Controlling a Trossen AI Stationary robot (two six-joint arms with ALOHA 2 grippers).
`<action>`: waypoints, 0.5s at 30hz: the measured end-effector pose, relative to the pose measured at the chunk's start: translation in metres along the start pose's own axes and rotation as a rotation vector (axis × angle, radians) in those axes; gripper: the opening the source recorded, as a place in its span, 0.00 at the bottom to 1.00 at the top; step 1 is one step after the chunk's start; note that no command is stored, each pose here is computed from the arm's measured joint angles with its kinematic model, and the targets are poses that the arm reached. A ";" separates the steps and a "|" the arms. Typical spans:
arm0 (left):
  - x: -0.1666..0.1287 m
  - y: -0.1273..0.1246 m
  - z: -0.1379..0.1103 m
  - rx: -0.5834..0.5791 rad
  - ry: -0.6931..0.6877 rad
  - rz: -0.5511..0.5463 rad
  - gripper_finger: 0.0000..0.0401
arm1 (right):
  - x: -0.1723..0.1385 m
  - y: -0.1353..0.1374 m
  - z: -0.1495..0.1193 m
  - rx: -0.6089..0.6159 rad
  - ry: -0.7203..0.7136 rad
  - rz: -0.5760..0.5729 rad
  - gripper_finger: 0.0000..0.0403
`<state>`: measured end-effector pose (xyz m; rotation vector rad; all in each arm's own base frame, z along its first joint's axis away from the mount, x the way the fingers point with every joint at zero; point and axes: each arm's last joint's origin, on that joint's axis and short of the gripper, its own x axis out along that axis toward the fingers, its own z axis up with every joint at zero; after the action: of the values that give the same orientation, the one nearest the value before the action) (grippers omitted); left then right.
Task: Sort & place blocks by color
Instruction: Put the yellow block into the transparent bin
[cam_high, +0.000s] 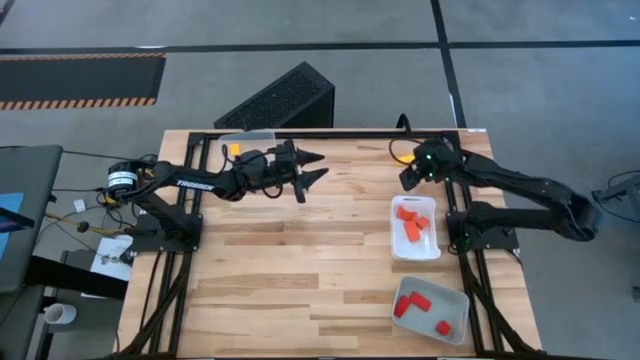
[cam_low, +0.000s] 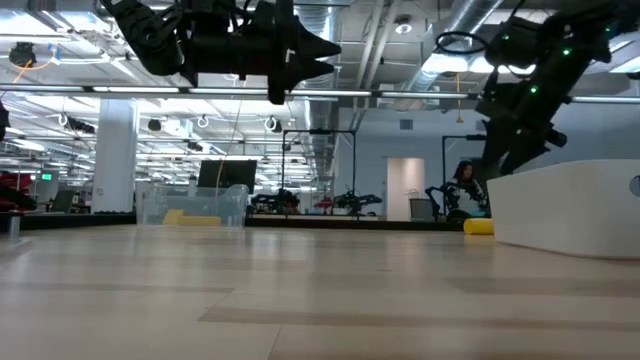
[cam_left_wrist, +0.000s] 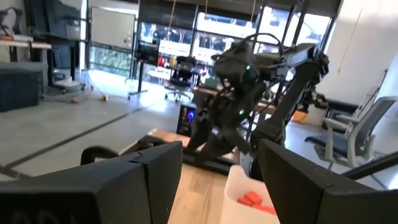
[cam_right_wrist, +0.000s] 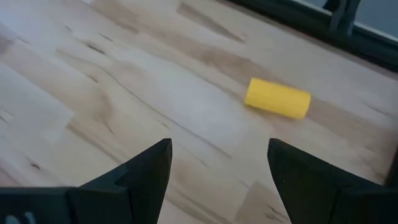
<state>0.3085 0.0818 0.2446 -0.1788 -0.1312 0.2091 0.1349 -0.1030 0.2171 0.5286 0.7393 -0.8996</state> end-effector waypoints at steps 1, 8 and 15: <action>0.000 0.000 0.001 0.000 -0.009 -0.002 0.50 | 0.000 0.001 0.002 -0.002 0.019 -0.009 0.71; 0.000 0.000 0.003 0.003 -0.028 -0.025 0.50 | -0.001 0.009 0.024 -0.065 0.055 -0.034 0.71; 0.000 -0.001 0.003 0.026 -0.025 -0.057 0.50 | 0.013 0.010 0.035 -0.182 0.220 -0.091 0.71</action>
<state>0.3080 0.0817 0.2479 -0.1461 -0.1577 0.1564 0.1610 -0.1281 0.2311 0.4386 1.0415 -0.8559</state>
